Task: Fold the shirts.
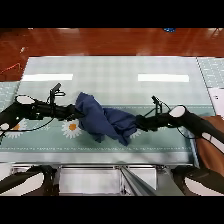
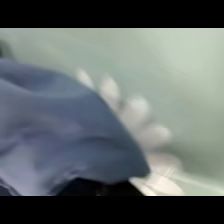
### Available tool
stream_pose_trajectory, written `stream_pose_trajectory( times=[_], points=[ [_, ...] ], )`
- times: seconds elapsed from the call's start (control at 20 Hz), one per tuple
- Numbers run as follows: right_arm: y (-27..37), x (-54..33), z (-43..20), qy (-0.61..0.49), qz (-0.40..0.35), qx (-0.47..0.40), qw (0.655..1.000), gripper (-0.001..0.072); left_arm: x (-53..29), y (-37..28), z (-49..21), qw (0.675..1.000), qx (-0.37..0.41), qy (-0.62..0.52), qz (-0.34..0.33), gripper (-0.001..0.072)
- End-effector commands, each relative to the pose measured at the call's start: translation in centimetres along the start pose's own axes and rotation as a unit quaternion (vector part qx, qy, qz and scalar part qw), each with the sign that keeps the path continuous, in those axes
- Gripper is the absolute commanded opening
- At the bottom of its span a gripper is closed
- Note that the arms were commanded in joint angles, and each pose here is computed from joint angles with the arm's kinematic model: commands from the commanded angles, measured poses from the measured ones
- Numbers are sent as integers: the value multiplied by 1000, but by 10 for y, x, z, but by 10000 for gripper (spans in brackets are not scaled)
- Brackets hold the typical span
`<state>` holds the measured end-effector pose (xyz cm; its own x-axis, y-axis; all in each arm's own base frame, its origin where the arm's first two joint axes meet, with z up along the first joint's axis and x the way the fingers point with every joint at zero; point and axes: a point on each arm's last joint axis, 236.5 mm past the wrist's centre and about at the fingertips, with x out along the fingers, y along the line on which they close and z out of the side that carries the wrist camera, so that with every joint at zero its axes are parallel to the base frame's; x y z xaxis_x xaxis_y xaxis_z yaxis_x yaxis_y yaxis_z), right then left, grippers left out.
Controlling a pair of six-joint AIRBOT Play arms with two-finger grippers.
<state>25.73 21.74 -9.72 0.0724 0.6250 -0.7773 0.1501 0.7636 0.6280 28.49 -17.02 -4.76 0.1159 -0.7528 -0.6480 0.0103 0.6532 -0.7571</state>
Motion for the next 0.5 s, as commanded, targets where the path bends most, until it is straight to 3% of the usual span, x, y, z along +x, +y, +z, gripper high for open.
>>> stream_pose_trajectory(
  times=[0.0,0.15,0.25,0.45],
  points=[
    [31,-7,21,4,14,-75,997,24,-6,-5,7,1000,6,-6,-4,20],
    [63,-75,72,-54,7,-136,989,24,-47,-37,49,997,49,-55,-18,20],
    [96,-158,120,-156,5,-173,973,24,-99,-77,91,987,95,-131,-17,20],
    [183,-354,149,-366,1,-262,893,24,-223,-193,132,932,225,-285,-11,20]
  ],
)
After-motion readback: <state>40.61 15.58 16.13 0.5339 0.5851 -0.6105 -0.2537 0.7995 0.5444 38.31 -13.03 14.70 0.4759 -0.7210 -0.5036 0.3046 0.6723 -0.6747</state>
